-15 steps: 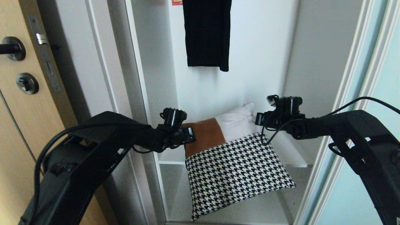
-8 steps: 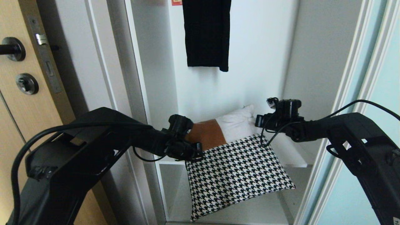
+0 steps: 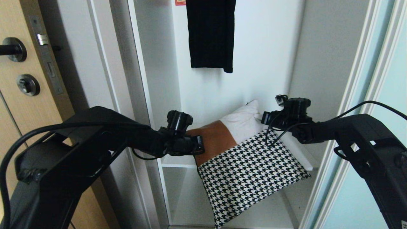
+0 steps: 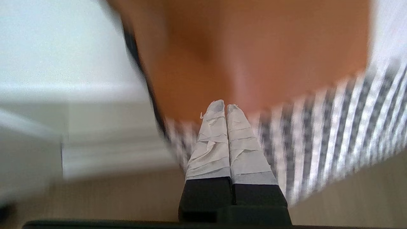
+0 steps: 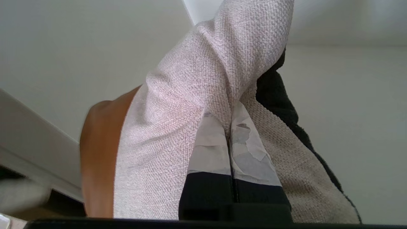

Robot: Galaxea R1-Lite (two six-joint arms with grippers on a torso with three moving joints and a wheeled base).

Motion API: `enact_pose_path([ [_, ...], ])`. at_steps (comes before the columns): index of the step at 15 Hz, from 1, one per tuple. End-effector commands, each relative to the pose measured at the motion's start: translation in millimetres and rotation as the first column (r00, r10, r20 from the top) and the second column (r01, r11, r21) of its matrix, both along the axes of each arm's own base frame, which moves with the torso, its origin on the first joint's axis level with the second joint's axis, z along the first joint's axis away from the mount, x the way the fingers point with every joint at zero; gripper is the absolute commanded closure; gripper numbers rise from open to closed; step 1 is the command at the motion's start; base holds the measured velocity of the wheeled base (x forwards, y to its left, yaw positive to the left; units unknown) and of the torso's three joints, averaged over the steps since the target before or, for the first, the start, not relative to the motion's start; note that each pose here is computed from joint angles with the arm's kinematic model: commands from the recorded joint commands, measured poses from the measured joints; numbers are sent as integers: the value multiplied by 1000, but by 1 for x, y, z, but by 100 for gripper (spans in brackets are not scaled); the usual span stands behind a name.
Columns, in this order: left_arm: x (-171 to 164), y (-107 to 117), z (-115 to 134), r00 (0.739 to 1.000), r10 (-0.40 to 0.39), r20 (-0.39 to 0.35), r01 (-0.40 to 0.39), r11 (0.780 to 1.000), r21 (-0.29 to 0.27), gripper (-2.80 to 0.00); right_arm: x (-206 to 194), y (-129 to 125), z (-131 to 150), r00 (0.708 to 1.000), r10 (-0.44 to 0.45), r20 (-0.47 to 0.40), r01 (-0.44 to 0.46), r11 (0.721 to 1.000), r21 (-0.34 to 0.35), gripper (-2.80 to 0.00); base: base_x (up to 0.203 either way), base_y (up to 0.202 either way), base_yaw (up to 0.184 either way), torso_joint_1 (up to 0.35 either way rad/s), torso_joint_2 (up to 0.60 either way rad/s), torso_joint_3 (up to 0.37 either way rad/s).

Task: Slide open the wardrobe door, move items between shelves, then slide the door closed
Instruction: Place the pillow on the higher shelf

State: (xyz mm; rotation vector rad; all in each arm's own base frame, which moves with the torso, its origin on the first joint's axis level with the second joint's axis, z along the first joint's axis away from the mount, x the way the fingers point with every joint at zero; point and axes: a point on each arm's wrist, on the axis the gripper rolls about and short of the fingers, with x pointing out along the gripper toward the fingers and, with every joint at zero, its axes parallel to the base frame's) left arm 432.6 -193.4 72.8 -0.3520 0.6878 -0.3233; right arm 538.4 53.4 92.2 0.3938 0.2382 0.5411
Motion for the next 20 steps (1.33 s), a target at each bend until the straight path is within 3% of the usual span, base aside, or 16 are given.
enact_pose_path([
  [1, 11, 1, -13, 985, 93, 143, -92, 996, -13, 0, 0, -3, 1, 1000, -4, 3, 4, 1000, 4, 0, 0, 0, 0, 0, 0, 0],
  [6, 15, 2, -40, 971, 74, 226, -88, 995, 53, 0, 1, -6, -1, 1000, -9, 0, 9, 1000, 5, 0, 0, 0, 0, 0, 0, 0],
  [13, 13, 2, -41, 967, 75, 242, -90, 995, 52, 0, 2, -6, -5, 1000, -8, -7, 8, 1000, 3, 0, 120, 0, 0, 3, 2, 2],
  [17, 7, 3, -16, 955, 84, 284, -96, 995, 28, 0, 0, -5, 9, 1000, 2, 25, -2, 1000, 5, 0, 0, 0, 0, 0, 0, 0],
  [20, -10, 8, 6, 941, 70, 330, -73, 997, -4, 0, 1, -1, 3, 1000, 8, 20, -8, 1000, -1, 0, 0, 0, 0, 0, 0, 0],
])
